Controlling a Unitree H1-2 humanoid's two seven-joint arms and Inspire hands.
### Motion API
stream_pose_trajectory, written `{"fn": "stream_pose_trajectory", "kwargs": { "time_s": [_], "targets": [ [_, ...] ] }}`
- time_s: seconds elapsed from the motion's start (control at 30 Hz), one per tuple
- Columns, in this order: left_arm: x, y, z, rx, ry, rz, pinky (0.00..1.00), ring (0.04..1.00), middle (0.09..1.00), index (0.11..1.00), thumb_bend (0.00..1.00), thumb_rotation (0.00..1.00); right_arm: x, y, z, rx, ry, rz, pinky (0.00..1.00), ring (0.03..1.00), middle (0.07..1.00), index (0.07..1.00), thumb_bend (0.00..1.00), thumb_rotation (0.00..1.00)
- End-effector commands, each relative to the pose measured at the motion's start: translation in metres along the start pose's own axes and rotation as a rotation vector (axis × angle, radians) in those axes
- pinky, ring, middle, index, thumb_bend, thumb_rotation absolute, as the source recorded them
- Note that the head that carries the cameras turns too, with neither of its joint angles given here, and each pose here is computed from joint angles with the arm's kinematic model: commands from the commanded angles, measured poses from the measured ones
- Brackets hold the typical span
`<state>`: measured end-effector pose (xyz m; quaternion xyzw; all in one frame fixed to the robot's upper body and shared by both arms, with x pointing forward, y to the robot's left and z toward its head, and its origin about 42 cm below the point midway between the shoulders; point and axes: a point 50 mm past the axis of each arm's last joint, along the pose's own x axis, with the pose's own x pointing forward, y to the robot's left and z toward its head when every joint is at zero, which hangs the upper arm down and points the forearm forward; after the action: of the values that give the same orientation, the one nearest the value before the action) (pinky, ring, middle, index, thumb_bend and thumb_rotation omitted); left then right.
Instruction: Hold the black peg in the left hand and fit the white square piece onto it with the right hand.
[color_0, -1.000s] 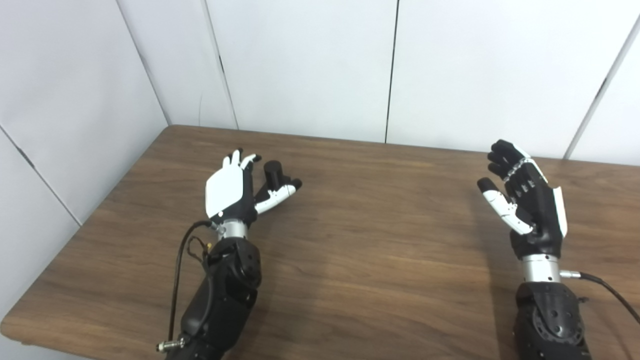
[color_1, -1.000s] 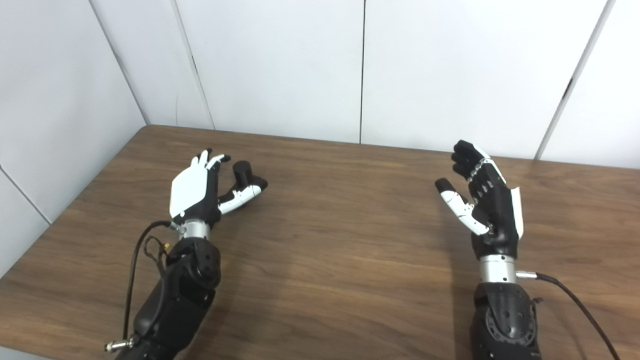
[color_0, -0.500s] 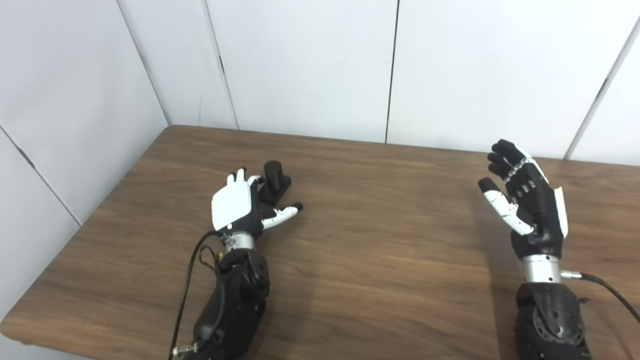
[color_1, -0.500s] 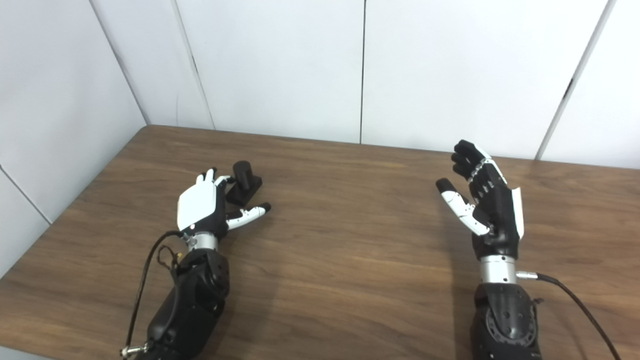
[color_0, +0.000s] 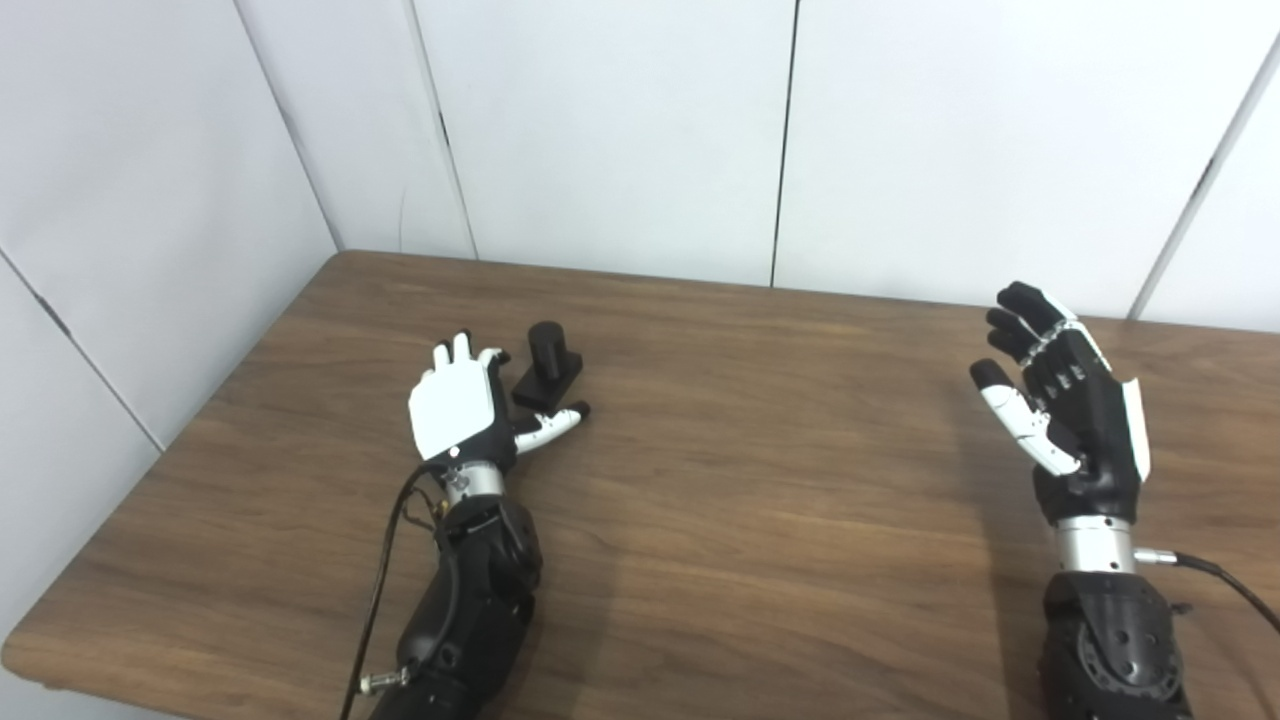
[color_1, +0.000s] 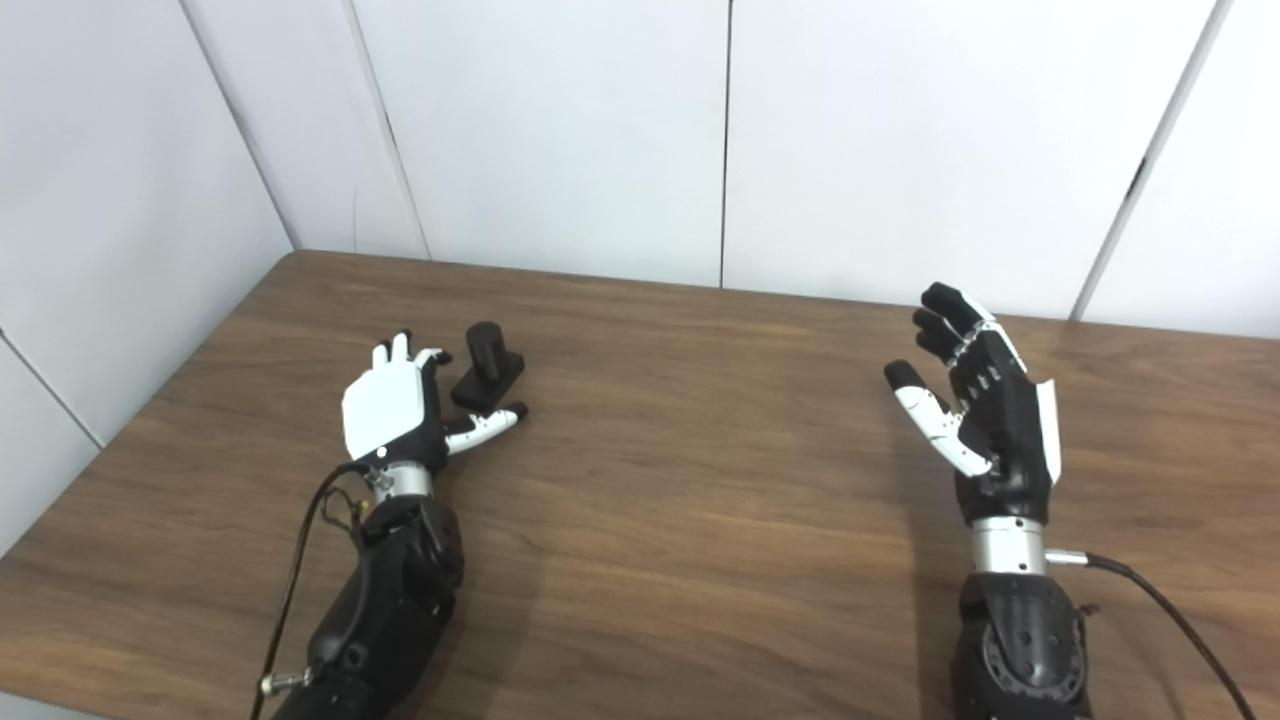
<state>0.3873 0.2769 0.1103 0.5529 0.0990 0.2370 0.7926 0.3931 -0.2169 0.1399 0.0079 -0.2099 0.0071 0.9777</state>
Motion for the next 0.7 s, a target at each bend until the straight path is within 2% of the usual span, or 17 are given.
{"fn": "stream_pose_trajectory", "kwargs": {
  "time_s": [0.0,0.1,0.23,0.3,0.4,0.43,0.47,0.53,0.67],
  "targets": [
    [0.0104,0.0082,0.003,0.012,-0.002,0.062,0.92,1.0,1.0,0.757,0.84,0.59,-0.0576,-0.0254,-0.0334,-0.043,0.149,-0.039,0.79,0.799,0.812,0.782,0.67,0.35],
    [0.0098,0.0061,0.0022,-0.008,-0.001,0.069,0.9,0.999,1.0,0.723,0.81,0.55,-0.0579,-0.0268,-0.0328,-0.051,0.148,-0.034,0.81,0.81,0.816,0.783,0.66,0.35],
    [0.0086,0.0035,0.0019,-0.062,-0.021,0.097,0.86,0.967,0.976,0.661,0.77,0.45,-0.0579,-0.0272,-0.0321,-0.049,0.146,-0.034,0.79,0.803,0.811,0.779,0.67,0.35],
    [0.0079,0.0023,0.0021,-0.076,-0.03,0.103,0.85,0.944,0.951,0.6,0.73,0.37,-0.058,-0.0272,-0.0319,-0.053,0.146,-0.031,0.79,0.801,0.814,0.785,0.65,0.35],
    [0.007,0.0009,0.0022,-0.093,-0.034,0.105,0.85,0.929,0.933,0.561,0.71,0.31,-0.0581,-0.0272,-0.031,-0.058,0.143,-0.028,0.8,0.81,0.82,0.79,0.64,0.34],
    [0.0068,0.0005,0.0023,-0.101,-0.034,0.106,0.85,0.924,0.926,0.519,0.59,0.18,-0.0579,-0.0275,-0.0309,-0.064,0.142,-0.028,0.77,0.795,0.812,0.783,0.65,0.35],
    [0.0066,0.0002,0.0024,-0.107,-0.034,0.107,0.85,0.922,0.917,0.504,0.55,0.13,-0.0578,-0.0276,-0.0308,-0.066,0.142,-0.029,0.78,0.798,0.811,0.781,0.65,0.36],
    [0.0065,-0.0002,0.0028,-0.115,-0.033,0.109,0.86,0.918,0.901,0.488,0.52,0.09,-0.0577,-0.0276,-0.0303,-0.062,0.14,-0.028,0.79,0.799,0.81,0.78,0.64,0.35],
    [0.006,-0.0009,0.003,-0.13,-0.037,0.109,0.85,0.904,0.878,0.483,0.52,0.08,-0.0566,-0.0276,-0.0291,-0.07,0.137,-0.029,0.79,0.796,0.808,0.778,0.65,0.35]
  ]
}}
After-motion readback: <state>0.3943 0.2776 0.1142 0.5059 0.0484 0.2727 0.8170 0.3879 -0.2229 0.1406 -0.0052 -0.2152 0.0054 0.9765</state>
